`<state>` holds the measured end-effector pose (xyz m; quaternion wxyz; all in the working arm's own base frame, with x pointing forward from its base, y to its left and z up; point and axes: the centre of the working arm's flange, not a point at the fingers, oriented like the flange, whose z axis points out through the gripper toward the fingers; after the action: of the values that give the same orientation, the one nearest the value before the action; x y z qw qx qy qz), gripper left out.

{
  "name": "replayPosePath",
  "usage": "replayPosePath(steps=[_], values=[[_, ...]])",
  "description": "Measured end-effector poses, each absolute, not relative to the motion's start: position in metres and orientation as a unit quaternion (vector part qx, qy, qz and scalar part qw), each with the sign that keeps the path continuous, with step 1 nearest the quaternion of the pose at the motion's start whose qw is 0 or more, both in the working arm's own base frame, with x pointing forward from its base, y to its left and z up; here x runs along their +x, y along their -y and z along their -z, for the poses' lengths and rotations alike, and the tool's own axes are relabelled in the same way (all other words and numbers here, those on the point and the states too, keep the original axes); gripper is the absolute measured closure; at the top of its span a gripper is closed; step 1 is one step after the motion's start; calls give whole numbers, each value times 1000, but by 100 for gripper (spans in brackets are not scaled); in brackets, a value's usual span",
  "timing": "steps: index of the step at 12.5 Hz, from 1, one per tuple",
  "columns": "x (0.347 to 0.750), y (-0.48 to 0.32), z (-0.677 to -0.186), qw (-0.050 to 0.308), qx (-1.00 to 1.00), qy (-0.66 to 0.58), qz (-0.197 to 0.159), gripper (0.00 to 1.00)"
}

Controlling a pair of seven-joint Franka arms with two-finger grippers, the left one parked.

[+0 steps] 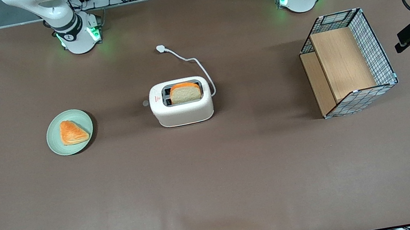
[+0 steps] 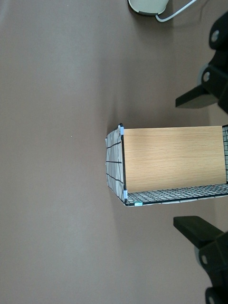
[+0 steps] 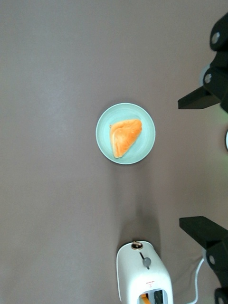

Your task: Press toaster button with right arm

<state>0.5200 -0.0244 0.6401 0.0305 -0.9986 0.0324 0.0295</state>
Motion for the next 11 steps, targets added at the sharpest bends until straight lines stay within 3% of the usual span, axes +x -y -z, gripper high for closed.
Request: replayPosePath(steps=[3, 11], values=[[516, 25, -638, 30, -997, -51, -49, 0], [515, 24, -639, 16, -997, -50, -50, 0]])
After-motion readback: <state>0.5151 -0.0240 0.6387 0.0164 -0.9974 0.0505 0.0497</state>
